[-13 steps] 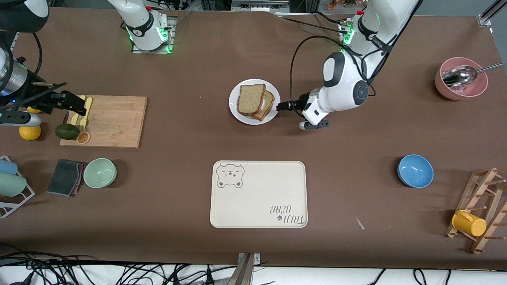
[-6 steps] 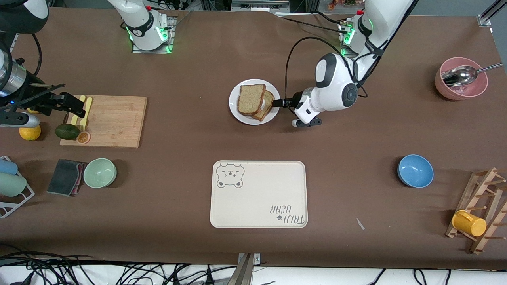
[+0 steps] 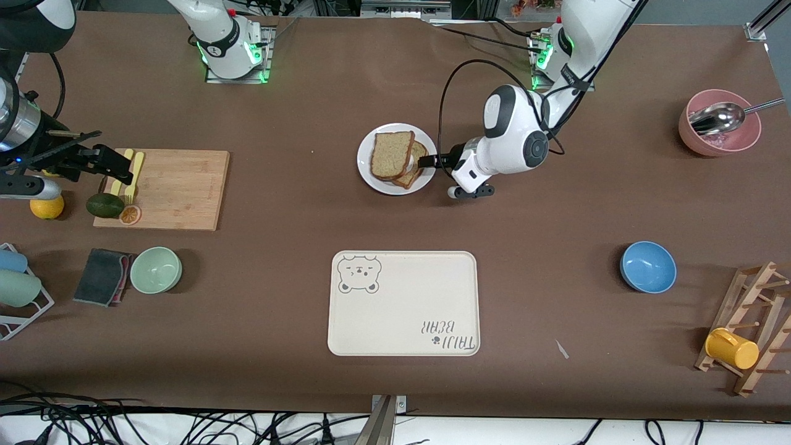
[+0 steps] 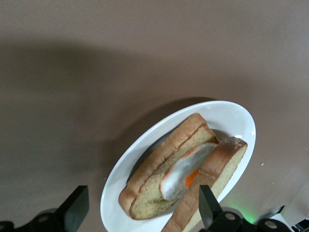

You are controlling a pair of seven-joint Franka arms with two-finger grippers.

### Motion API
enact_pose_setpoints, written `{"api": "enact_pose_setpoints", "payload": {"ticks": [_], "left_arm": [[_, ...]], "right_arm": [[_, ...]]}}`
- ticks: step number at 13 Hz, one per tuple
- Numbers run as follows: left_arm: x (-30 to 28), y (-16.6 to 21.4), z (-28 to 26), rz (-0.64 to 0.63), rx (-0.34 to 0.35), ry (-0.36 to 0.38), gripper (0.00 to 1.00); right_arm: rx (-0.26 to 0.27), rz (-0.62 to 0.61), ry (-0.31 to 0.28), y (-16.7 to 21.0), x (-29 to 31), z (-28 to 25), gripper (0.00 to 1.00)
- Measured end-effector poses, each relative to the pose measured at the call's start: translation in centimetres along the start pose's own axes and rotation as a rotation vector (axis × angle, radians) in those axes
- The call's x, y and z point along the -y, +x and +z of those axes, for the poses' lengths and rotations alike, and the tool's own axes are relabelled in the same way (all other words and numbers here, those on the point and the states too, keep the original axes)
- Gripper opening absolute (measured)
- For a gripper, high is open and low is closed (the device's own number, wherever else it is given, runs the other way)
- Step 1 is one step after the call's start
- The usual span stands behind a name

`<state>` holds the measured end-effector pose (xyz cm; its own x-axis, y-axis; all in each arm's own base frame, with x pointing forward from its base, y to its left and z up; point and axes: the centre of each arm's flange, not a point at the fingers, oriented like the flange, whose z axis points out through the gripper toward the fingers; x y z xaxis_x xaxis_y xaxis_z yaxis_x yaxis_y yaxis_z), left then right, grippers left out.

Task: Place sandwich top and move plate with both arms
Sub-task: 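Lower the left gripper and grip the white plate's rim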

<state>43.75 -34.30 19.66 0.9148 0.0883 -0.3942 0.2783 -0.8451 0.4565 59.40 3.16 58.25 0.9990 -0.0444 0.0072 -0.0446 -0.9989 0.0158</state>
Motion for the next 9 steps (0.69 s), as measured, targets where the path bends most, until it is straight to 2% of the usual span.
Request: {"api": "enact_pose_setpoints", "payload": {"ticks": [4,7,9], "left_arm": [[-0.5,0.4,1.4,0.003,0.000,-0.004,1.00],[-0.2,2.6,-1.2,0.016,-0.044,-0.039,1.00],[0.8,4.0,-3.3,0.089,-0.063,-0.059,1.00]], "right_arm": [[-0.002,0.001,0.000,0.1,0.0,0.0,1.00],[0.000,0.002,0.001,0.1,-0.1,0.2,1.00],[0.003,0.002,0.001,0.2,-0.1,0.4,1.00]]}}
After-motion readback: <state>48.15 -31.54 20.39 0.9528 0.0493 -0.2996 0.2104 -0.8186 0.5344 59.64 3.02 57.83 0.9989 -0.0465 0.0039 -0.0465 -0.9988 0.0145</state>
